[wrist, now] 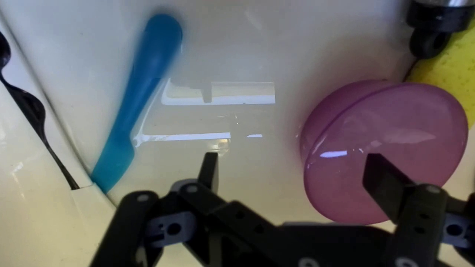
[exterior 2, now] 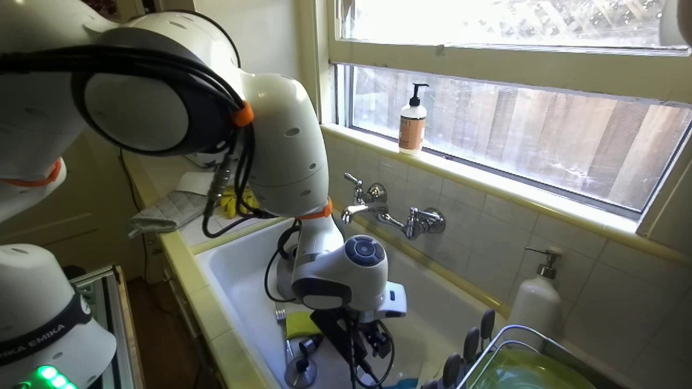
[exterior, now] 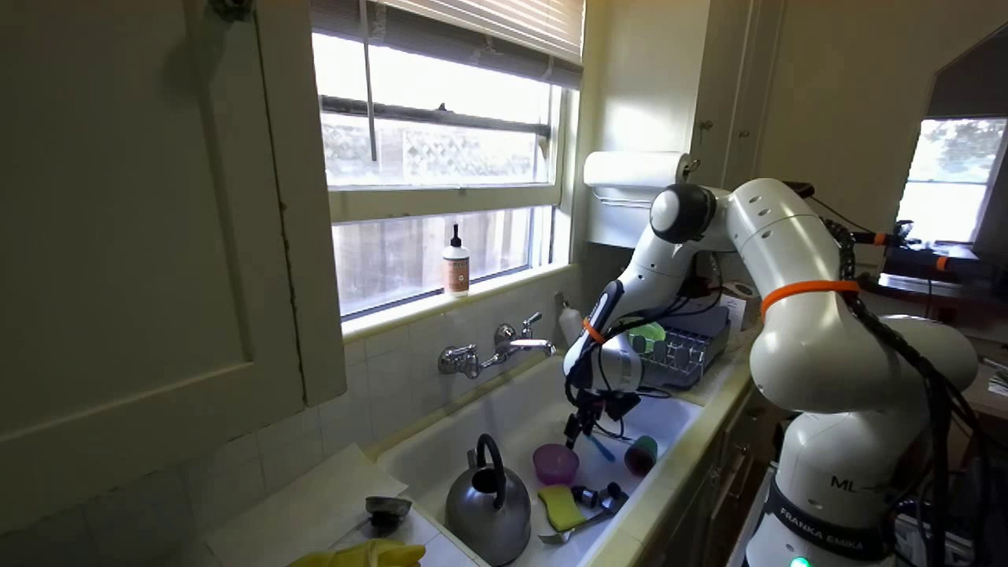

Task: Push the faucet on the left backwards then pour the liquid out of the purple bowl.

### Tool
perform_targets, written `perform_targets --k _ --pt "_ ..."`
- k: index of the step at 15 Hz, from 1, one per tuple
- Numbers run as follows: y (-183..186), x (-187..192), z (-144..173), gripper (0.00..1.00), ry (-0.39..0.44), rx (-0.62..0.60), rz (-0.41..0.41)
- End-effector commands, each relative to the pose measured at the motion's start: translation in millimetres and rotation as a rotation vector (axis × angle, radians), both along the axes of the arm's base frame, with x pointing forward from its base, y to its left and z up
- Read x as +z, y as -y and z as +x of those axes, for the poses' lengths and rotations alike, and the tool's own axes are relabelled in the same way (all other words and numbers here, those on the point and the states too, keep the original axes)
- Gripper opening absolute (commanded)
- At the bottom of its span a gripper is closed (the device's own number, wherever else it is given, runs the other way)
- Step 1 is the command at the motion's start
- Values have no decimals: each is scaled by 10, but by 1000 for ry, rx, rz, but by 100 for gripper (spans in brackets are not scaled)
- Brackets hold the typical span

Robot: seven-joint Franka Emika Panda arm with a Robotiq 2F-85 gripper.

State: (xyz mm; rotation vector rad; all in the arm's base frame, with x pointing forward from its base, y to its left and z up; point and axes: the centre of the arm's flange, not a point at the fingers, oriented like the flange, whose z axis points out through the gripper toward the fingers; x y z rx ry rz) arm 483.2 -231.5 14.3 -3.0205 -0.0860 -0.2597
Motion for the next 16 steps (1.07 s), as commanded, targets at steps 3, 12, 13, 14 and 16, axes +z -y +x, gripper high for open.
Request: perform_targets --k 3,12,13,14,16 --pt "-58 -218 108 100 32 -1 -17" --pt "-133 -382 282 63 28 24 -17" --pt "-136 -394 292 52 27 27 -16" --pt "-137 -406 298 45 26 29 -15" --pt "-137 -428 311 30 22 30 -8"
